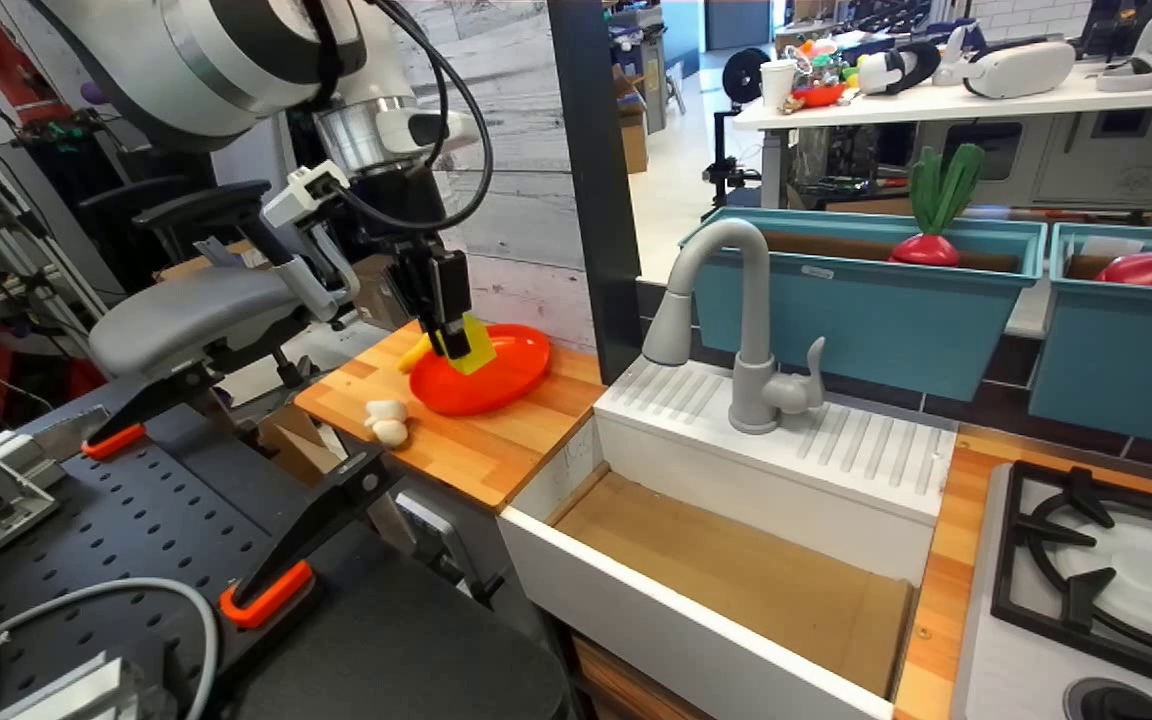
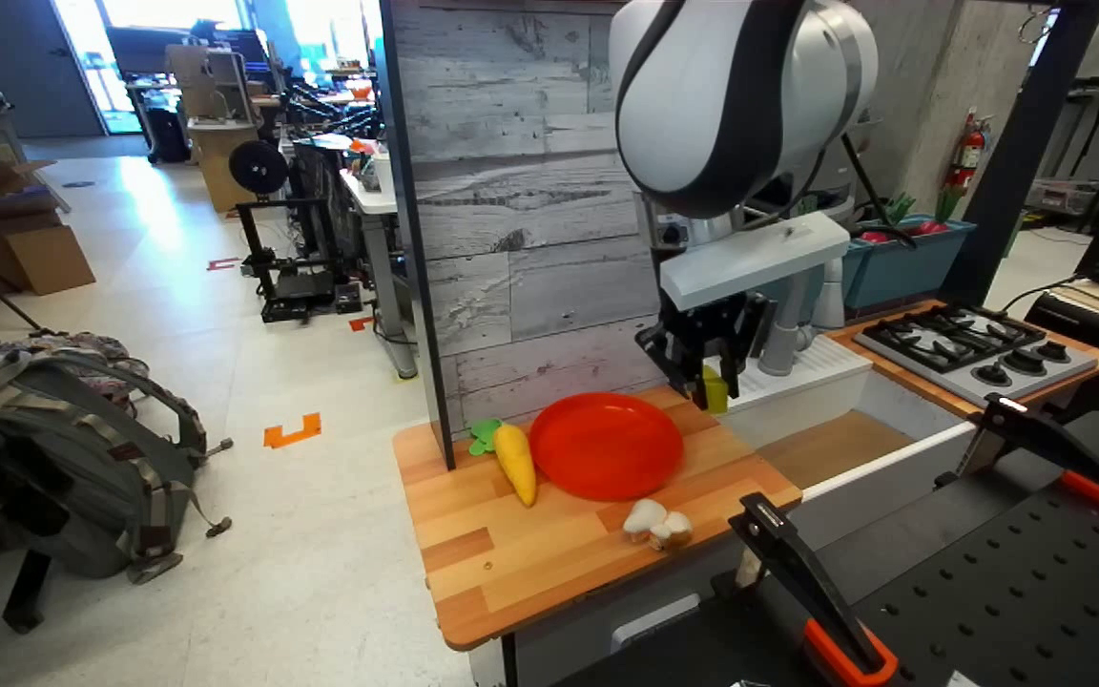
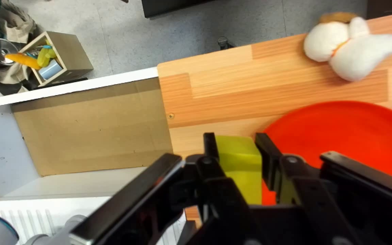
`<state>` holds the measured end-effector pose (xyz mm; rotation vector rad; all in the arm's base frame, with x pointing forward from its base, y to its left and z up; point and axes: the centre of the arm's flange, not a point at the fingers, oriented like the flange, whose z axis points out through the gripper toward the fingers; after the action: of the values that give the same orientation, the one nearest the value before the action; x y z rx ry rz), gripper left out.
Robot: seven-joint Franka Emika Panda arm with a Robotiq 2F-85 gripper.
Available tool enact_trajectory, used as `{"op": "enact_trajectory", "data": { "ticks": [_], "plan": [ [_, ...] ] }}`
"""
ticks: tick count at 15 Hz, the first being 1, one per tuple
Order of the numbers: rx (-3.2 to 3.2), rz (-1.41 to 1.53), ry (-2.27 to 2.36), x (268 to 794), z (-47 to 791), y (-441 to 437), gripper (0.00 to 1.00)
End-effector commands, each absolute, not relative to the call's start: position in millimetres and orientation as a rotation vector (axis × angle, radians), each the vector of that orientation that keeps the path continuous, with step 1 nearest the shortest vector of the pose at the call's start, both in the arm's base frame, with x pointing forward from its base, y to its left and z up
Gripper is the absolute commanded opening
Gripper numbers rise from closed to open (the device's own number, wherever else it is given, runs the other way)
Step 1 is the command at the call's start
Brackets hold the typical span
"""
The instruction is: Move the yellow block to the left
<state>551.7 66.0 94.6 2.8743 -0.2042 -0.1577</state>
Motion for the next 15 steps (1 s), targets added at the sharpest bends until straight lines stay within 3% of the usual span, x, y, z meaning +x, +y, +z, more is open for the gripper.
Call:
{"op": "enact_trajectory", "data": {
  "ticks": [1,15],
  "plan": [
    [2.882,-0.184,-0.128,552.6,116.7,106.3,0.08],
    [2.874,-0.263,0.199,558.6,58.6,248.7,0.08]
  ]
}}
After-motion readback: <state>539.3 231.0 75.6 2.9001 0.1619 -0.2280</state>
